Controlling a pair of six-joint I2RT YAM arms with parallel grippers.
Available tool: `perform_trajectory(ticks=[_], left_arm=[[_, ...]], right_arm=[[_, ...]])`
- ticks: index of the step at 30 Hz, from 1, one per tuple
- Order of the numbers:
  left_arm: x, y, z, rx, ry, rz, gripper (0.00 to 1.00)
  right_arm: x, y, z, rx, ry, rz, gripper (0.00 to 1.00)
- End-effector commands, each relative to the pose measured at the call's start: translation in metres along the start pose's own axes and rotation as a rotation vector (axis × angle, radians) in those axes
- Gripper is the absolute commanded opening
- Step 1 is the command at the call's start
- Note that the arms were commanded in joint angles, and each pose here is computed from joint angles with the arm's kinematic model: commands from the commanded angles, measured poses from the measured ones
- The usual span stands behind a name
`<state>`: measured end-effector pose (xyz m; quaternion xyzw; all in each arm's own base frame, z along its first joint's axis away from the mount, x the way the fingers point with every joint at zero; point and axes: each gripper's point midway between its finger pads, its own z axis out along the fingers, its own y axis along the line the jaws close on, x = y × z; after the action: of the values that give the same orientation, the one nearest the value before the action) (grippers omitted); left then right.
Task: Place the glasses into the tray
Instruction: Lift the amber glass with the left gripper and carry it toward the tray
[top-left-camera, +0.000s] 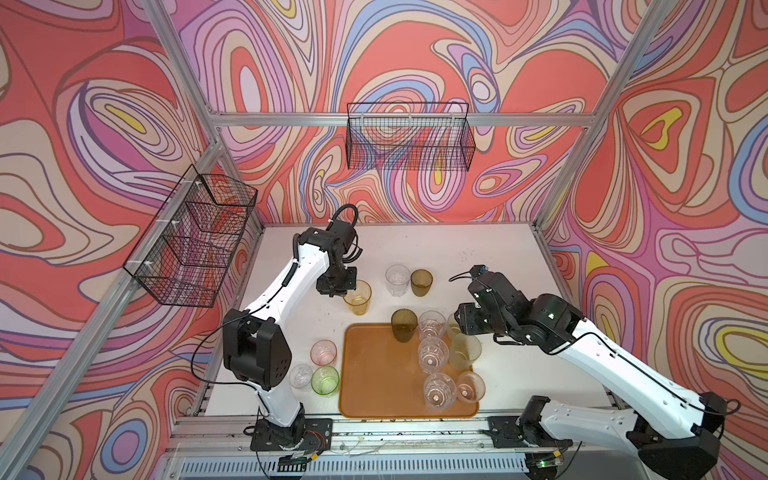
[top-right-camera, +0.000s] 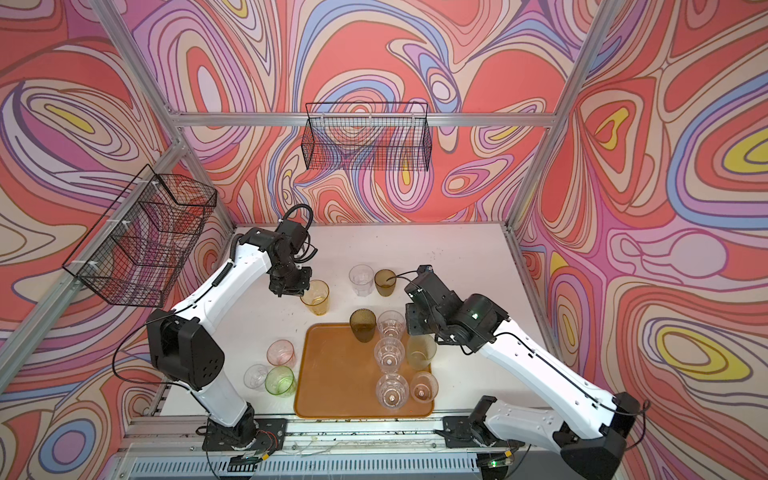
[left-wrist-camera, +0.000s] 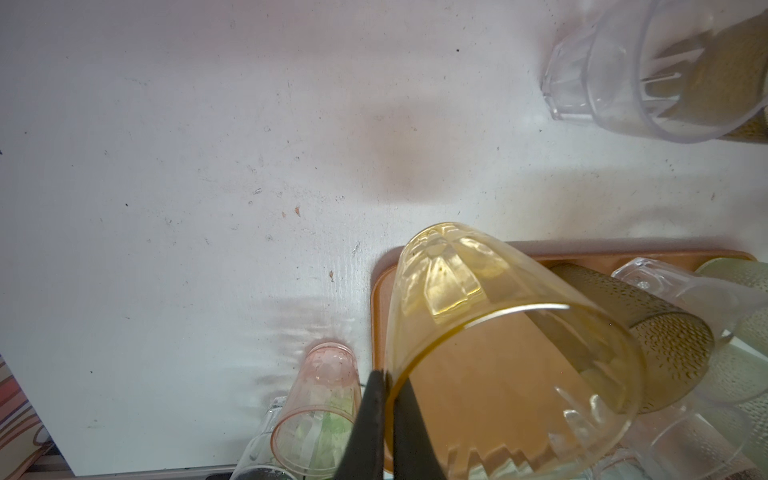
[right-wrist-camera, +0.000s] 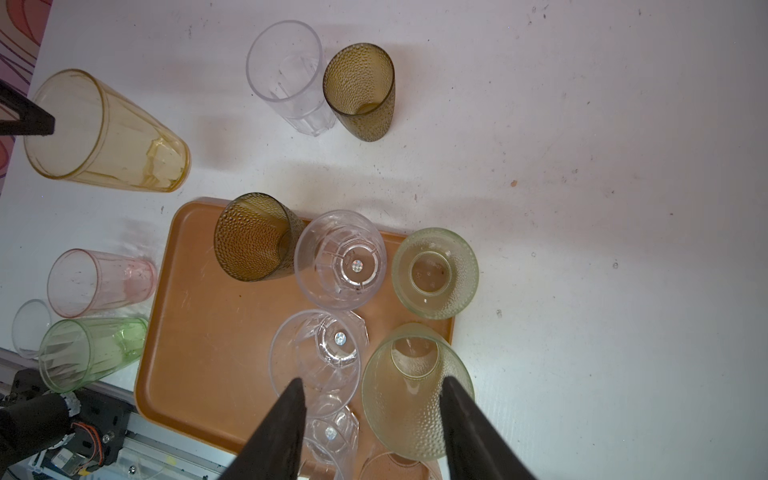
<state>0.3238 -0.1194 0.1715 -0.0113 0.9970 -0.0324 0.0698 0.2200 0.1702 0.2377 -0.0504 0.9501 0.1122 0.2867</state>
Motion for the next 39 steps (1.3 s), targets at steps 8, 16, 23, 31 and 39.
perform_trajectory(ticks=[8, 16, 23, 31, 39], left_arm=[[0.031, 0.0, -0.009, -0.011, 0.036, 0.021, 0.0], [0.049, -0.004, -0.005, -0.018, 0.055, 0.032, 0.0], [0.066, -0.006, -0.001, -0.039, 0.074, 0.036, 0.0], [0.078, -0.008, -0.001, -0.03, 0.073, 0.02, 0.0], [0.091, -0.017, -0.003, -0.026, 0.073, 0.014, 0.0]], right_arm=[[0.0, -0.002, -0.002, -0.006, -0.018, -0.002, 0.54], [0.0, -0.002, -0.001, -0.007, -0.023, -0.001, 0.54], [-0.002, -0.001, 0.001, -0.008, -0.033, -0.008, 0.54], [-0.002, 0.0, 0.004, -0.01, -0.027, -0.019, 0.54], [-0.001, -0.001, 0.0, -0.015, -0.03, -0.027, 0.54]])
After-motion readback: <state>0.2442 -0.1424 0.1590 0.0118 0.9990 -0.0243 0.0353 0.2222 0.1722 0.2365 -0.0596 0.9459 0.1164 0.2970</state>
